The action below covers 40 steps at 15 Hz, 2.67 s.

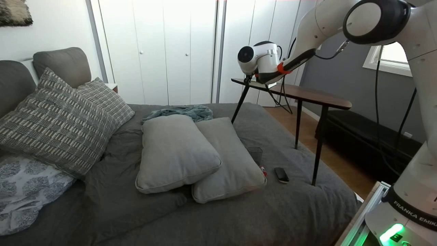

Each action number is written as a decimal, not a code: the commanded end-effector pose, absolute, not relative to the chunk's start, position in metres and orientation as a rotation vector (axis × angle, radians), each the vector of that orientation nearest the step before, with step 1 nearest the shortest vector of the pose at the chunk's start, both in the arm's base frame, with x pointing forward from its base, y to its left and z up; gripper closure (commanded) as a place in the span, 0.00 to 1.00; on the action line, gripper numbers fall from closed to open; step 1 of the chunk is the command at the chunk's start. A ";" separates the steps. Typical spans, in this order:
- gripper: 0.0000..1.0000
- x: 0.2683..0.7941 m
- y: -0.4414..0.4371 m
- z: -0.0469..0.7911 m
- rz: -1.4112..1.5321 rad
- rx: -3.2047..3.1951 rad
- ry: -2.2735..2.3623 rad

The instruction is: Put the book on top of the pillow

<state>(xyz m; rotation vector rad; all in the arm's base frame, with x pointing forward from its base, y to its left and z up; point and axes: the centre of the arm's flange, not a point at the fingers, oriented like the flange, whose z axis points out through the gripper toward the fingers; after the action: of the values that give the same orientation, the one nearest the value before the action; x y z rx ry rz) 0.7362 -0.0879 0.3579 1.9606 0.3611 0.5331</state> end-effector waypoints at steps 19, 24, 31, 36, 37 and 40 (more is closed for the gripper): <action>0.00 0.814 -0.117 0.281 0.398 1.805 0.139; 0.26 0.821 -0.122 0.278 0.350 1.768 0.158; 0.66 0.820 -0.101 0.274 0.349 1.724 0.226; 0.88 0.812 -0.061 0.280 0.388 1.671 0.284; 0.89 0.812 -0.054 0.281 0.396 1.666 0.291; 0.89 0.812 -0.043 0.280 0.396 1.673 0.296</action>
<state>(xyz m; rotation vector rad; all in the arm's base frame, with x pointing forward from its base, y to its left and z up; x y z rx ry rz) 0.8139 -0.0504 0.2740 1.7070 0.2874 0.3996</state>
